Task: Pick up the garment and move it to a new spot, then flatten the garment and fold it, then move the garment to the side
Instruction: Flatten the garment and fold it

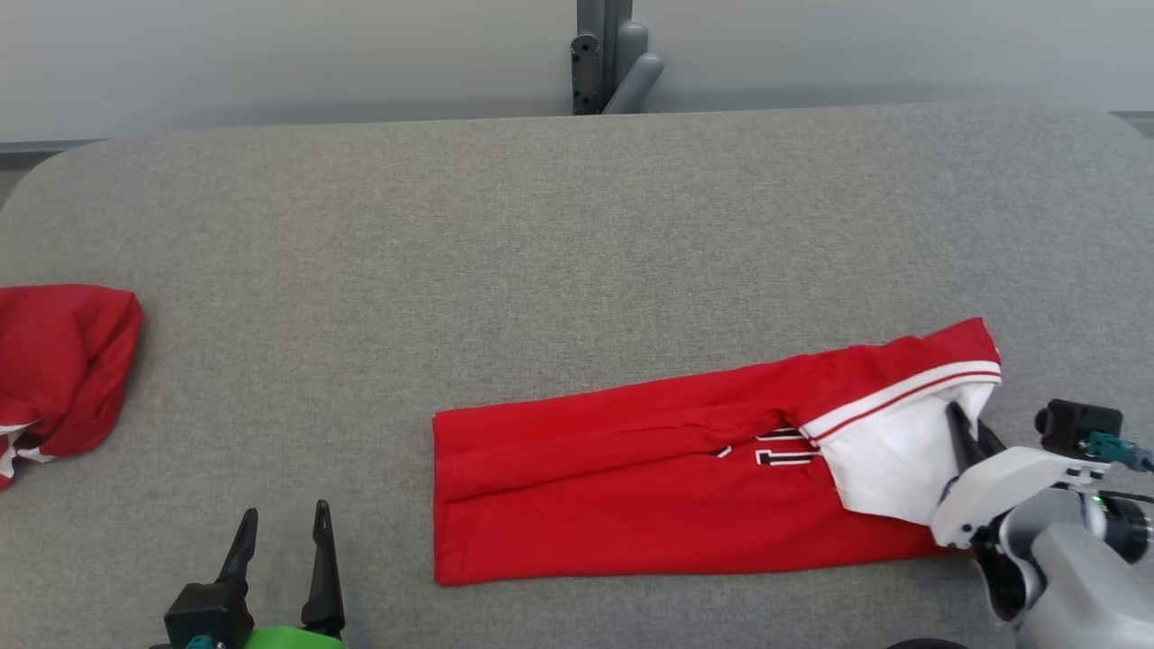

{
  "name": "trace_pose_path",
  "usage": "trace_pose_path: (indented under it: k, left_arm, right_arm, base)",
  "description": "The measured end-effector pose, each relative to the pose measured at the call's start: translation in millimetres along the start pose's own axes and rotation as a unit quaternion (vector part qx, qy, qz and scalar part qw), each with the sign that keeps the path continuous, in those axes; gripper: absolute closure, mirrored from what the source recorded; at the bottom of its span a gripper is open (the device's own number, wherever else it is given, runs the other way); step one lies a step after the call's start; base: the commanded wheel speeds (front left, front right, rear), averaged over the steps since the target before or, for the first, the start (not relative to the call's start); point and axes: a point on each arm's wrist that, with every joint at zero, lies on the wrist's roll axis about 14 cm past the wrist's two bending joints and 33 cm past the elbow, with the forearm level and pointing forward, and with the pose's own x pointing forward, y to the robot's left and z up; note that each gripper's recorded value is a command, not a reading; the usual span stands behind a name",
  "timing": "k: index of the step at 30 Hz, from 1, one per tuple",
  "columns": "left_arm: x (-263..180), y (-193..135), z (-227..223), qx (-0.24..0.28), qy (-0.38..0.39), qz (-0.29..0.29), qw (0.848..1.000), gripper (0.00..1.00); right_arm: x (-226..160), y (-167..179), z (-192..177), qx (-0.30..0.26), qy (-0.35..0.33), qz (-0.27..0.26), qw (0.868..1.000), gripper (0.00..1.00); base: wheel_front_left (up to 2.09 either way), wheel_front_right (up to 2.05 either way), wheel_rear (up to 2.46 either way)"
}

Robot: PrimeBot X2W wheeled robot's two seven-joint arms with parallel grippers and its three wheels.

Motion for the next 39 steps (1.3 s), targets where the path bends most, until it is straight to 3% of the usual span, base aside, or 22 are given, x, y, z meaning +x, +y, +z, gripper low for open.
trace_pose_path:
  k: [9, 21, 36, 37, 38, 39]
  left_arm:
    - [-6.4, -15.2, -13.7, -0.013, 0.021, -0.022, 0.999, 0.0]
    - [-21.3, -25.4, -19.0, -0.008, 0.027, -0.043, 0.999, 0.0]
    - [-56.9, 25.7, -22.3, -0.017, 0.026, 0.049, 0.998, 0.0]
    - [-59.6, 29.3, -22.8, -0.018, 0.026, 0.056, 0.998, 0.0]
    - [-62.3, 32.9, -23.4, -0.019, 0.027, 0.064, 0.997, 0.0]
    - [-64.6, 36.1, -23.9, -0.019, 0.027, 0.07, 0.997, 0.0]
  right_arm:
    - [-20.3, 93.3, 2.9, 0.017, -0.005, 0.137, 0.99, 1.0]
    - [-46.6, 218.4, -17.2, 0.009, 0.052, 0.308, 0.95, 1.0]
    - [-36.8, 321.8, -52.4, -0.033, 0.101, 0.409, 0.906, 1.0]
    - [-34.6, 324.8, -54.1, -0.035, 0.101, 0.41, 0.906, 0.9]
    - [-33.2, 328.2, -55.5, -0.037, 0.1, 0.413, 0.905, 0.5]
    - [-31.4, 330.8, -55.1, -0.034, 0.097, 0.414, 0.905, 0.0]
  base:
    - [0.0, 0.0, 0.0]
    - [0.0, 0.0, 0.0]
    - [0.0, 0.0, 0.0]
    - [0.0, 0.0, 0.0]
    - [0.0, 0.0, 0.0]
    - [0.0, 0.0, 0.0]
